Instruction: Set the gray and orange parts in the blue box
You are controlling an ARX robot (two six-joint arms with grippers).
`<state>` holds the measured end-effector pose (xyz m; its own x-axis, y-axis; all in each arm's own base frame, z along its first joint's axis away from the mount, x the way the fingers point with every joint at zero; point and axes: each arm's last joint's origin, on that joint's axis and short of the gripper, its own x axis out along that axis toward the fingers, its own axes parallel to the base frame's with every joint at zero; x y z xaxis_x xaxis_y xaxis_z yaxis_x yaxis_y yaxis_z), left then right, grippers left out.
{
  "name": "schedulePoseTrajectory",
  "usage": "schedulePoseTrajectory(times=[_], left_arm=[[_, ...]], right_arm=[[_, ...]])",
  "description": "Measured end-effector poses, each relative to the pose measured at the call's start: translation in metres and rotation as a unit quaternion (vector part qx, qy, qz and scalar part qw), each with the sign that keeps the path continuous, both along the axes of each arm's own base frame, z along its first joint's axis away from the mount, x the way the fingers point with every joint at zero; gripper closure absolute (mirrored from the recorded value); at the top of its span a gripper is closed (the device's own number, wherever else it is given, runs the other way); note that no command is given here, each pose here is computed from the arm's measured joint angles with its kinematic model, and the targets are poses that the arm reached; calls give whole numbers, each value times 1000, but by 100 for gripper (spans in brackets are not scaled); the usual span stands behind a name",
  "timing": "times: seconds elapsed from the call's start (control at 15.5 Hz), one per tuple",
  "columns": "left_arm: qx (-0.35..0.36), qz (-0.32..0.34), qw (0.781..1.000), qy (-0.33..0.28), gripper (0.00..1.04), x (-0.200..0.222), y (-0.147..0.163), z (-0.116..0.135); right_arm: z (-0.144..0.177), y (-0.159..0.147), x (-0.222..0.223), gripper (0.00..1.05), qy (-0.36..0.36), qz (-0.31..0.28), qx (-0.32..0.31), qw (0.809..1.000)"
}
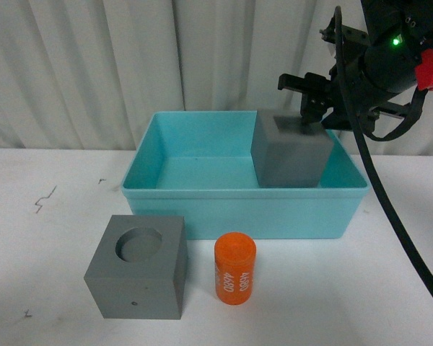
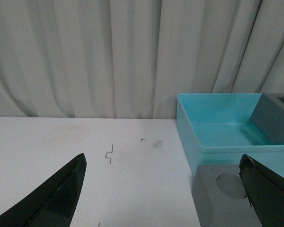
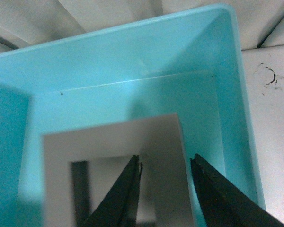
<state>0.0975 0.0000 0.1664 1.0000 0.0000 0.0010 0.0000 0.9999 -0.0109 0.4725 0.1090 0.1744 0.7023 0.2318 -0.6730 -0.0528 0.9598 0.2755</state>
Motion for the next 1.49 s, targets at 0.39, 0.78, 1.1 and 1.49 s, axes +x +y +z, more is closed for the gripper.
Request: schedulePoseTrajectory(times=[0.39,0.78,1.1,1.49], left_arm=[[0,0,1000,0,7,0,0,0],[0,0,1000,0,7,0,0,0],[0,0,1000,0,7,0,0,0],[0,0,1000,0,7,0,0,0]], right_arm=[[37,-3,-17,8,-52,4,38,998],[108,-37,-113,6,-205,32,89,974],[98,-86,-211,49,-384,-89,-92,915],[39,-111,-283,103,-373,-85,-118,916]])
